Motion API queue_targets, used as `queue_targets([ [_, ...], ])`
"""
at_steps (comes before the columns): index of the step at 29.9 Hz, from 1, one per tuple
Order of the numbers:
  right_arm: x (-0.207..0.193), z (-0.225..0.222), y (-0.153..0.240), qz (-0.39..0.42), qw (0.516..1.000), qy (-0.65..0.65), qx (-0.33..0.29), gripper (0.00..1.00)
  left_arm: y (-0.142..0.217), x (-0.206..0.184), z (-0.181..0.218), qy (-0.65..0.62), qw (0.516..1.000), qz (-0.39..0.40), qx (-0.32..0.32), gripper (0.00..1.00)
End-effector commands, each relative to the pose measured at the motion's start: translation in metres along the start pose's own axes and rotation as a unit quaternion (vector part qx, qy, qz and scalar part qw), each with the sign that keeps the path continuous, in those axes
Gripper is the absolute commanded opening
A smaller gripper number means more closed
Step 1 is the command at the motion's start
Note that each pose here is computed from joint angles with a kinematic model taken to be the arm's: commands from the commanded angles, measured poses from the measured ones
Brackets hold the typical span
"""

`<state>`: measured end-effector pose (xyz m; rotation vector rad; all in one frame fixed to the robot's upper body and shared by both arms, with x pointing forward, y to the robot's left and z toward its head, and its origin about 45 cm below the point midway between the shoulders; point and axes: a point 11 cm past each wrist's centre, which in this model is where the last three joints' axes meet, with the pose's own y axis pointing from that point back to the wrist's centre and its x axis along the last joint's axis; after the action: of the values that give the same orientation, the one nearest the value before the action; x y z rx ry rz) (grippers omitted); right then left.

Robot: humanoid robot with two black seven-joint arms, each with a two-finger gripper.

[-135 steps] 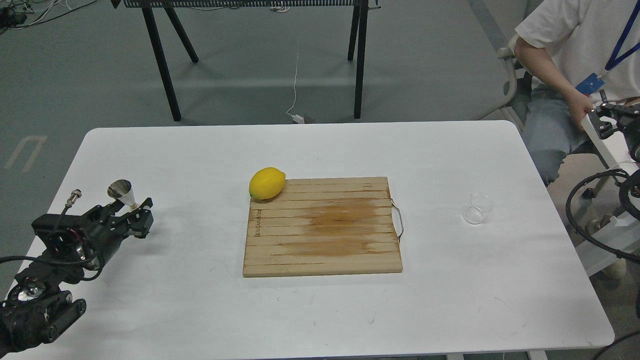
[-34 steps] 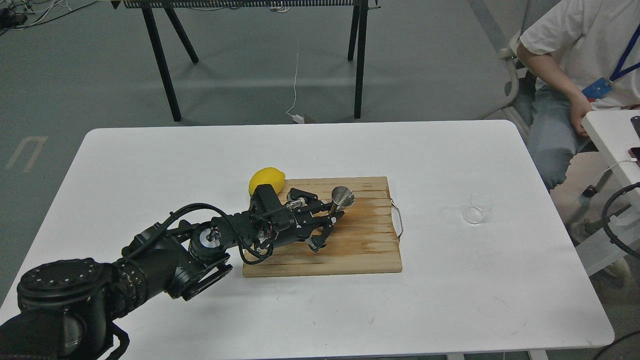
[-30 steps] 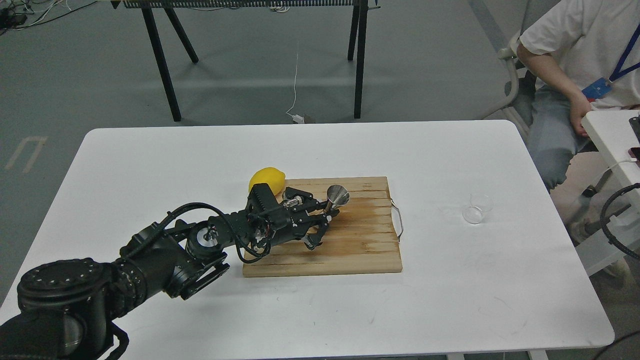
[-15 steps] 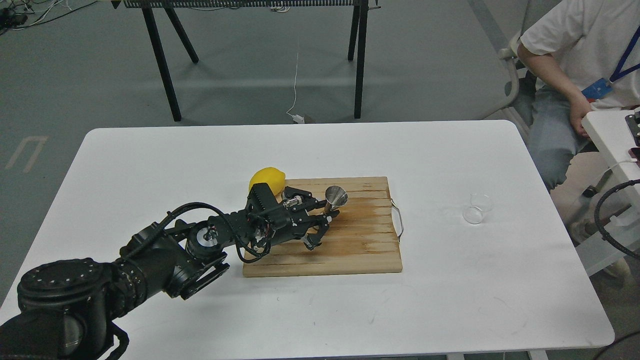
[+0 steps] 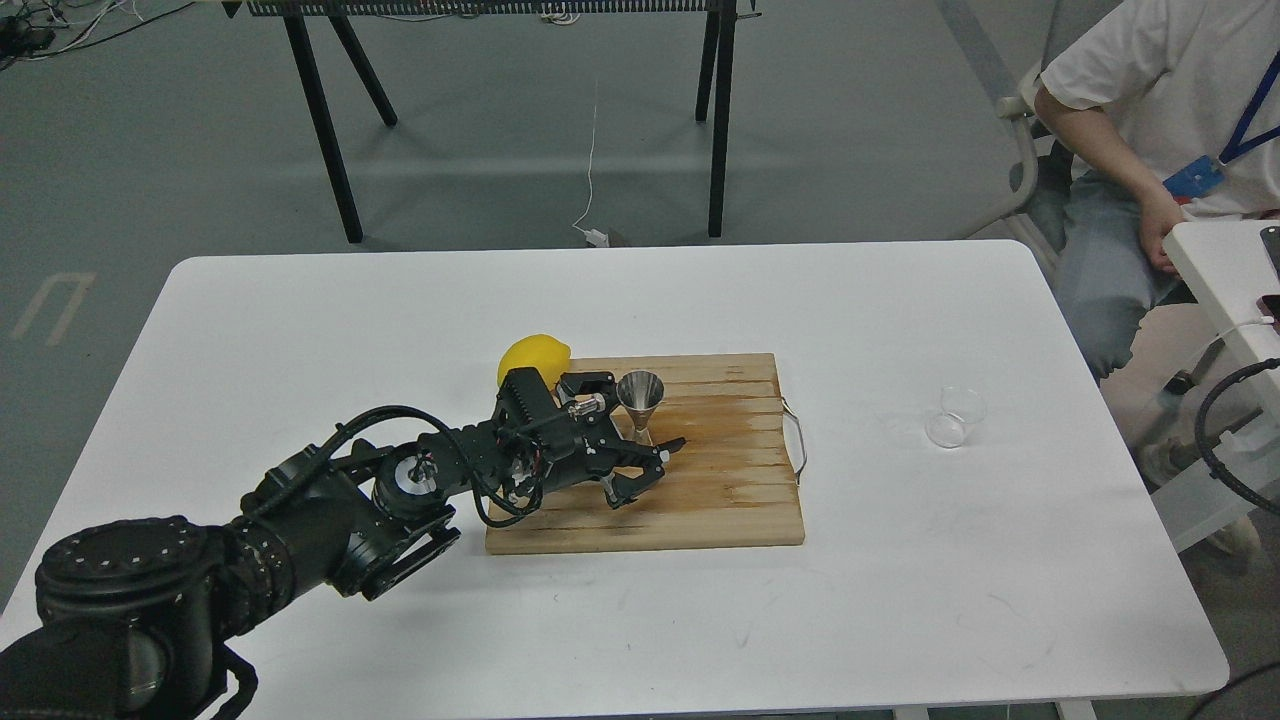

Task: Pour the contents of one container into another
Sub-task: 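Lower the jigger upright onto the board beside the lemon, then open the left gripper and withdraw it from the jigger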

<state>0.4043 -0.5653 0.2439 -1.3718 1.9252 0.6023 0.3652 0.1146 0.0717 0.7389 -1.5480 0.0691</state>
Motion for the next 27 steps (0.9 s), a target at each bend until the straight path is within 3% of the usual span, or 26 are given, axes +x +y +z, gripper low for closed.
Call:
queue_targets([
  [1, 0.0, 0.0, 0.0, 0.0, 1.0, 0.0, 0.0, 1.0, 0.0, 0.001, -0.001, -0.001, 1.0, 0.001, 0.0, 0.73],
  [10, 0.0, 0.0, 0.0, 0.0, 1.0, 0.0, 0.0, 1.0, -0.003, 0.004, 0.003, 0.0, 1.0, 0.006, -0.005, 0.74],
  [27, 0.0, 0.0, 0.0, 0.0, 1.0, 0.0, 0.0, 1.0, 0.036, -0.012, -0.026, -0.01, 1.0, -0.015, 0.012, 0.79],
])
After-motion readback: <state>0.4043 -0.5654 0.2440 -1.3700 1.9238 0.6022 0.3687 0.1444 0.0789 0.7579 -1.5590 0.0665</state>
